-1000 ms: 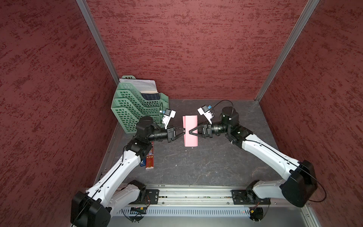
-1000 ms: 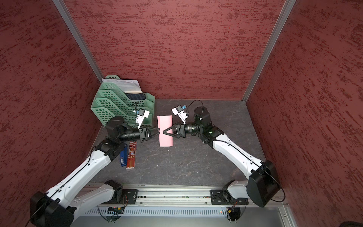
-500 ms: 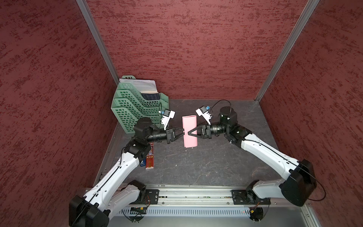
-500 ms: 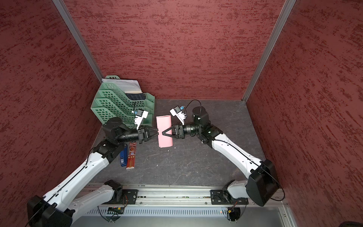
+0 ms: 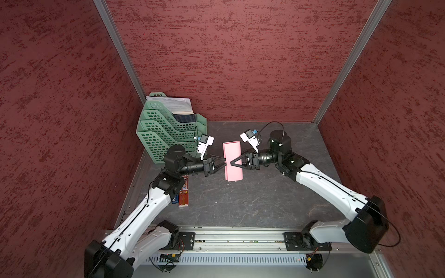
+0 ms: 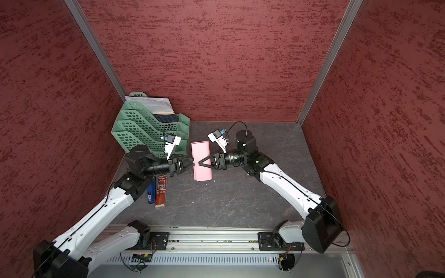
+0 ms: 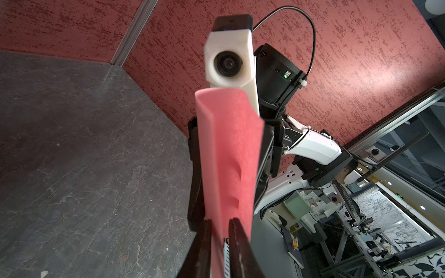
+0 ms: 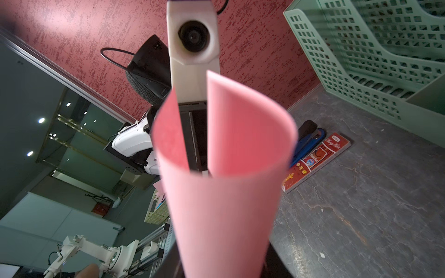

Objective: Fold the square paper along the opposite sides
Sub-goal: Fold the paper.

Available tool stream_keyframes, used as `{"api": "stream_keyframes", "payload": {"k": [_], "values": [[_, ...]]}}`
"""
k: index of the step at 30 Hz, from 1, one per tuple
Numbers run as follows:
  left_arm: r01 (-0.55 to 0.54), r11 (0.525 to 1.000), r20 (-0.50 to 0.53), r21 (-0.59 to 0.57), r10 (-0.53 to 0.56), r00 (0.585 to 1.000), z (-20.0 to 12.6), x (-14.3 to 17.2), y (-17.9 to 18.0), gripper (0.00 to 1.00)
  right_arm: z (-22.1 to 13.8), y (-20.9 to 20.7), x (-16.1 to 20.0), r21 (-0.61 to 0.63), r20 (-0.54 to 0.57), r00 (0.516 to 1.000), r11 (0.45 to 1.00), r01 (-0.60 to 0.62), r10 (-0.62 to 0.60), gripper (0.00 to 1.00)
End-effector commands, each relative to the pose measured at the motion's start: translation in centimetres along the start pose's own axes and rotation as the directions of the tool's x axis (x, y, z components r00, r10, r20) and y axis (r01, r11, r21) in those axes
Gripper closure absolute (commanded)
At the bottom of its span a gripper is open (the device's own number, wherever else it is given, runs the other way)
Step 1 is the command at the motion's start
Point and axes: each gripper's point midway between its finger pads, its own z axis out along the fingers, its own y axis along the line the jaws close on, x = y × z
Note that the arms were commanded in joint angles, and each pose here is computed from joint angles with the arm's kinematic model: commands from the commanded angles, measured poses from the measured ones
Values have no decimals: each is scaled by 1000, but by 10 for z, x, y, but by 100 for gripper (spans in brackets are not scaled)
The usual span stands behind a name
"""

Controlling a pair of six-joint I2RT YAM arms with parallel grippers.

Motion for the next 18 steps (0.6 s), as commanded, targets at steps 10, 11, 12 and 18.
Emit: {"api": "stream_keyframes", "payload": {"k": [10, 11, 12, 18], "values": [[-69, 993, 57, 97, 63, 996, -5, -6, -25, 71, -1, 17, -14, -8, 20, 999, 999, 46, -45, 69], [-67, 993, 58, 98, 61, 996, -5, -7, -25, 71, -1, 17, -14, -9, 19, 999, 999, 45, -45, 69], [-64, 993, 57, 99, 58, 997, -5, -6, -24, 70, -1, 18, -15, -10, 20, 999, 999, 47, -46, 69], [-57, 994, 58, 99, 51, 997, -3, -6, -22, 69, 0, 18, -16, -8, 21, 999, 999, 47, -47, 69]]}}
